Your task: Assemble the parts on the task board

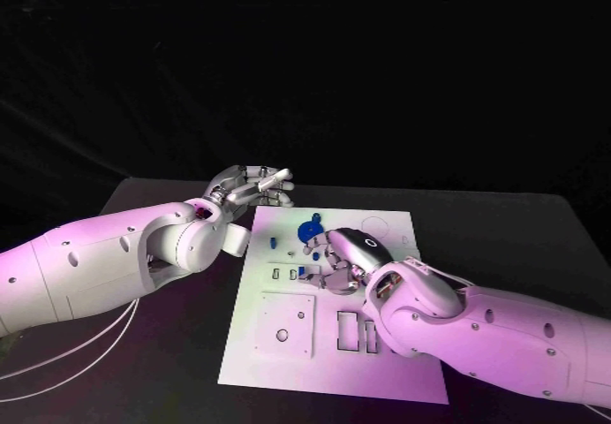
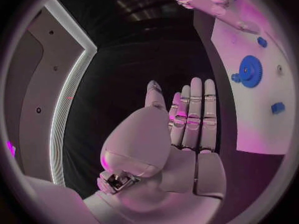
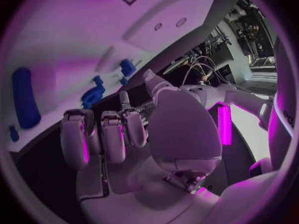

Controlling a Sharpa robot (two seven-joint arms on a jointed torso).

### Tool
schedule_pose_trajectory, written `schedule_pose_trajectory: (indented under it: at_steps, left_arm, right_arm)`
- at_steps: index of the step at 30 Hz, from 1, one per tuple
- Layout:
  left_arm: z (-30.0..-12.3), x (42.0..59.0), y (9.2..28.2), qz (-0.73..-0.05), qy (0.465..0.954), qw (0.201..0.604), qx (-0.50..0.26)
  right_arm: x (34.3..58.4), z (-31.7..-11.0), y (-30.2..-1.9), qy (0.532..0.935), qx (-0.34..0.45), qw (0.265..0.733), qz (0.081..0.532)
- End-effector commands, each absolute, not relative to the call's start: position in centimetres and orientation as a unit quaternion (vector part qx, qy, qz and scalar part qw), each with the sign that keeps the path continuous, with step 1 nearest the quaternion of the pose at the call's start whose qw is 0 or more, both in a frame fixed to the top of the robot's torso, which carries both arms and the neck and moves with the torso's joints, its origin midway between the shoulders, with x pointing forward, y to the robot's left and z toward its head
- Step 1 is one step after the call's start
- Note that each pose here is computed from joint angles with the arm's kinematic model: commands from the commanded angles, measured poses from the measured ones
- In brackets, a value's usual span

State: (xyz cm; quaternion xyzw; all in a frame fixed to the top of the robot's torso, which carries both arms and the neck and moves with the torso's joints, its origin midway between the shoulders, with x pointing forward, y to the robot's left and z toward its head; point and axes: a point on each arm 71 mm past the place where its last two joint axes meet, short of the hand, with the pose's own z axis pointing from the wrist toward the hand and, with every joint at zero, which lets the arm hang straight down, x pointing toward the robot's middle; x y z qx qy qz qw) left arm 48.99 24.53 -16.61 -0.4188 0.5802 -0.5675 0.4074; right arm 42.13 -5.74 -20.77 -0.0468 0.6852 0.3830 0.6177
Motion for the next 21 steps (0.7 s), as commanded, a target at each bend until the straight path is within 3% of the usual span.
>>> schedule_pose_trajectory:
  at_steps: [1, 8, 15, 21]
  left_arm:
    - [-17.3, 48.8, 24.1, -0.522, 0.661, 0.401, -0.359]
    - [-19.3, 47.8, 23.9, -0.383, 0.804, 0.37, -0.267]
    - [-20.3, 47.4, 23.3, -0.27, 0.878, 0.341, -0.198]
    - [-20.7, 47.5, 22.1, -0.212, 0.91, 0.322, -0.152]
  right_arm:
    - [42.3, -18.9, -7.2, 0.665, -0.005, 0.608, 0.434]
    - [43.6, -16.0, -13.5, 0.698, 0.08, 0.584, 0.407]
    - [44.8, -15.7, -17.8, 0.721, 0.144, 0.569, 0.369]
    - [45.5, -15.9, -19.4, 0.725, 0.167, 0.57, 0.349]
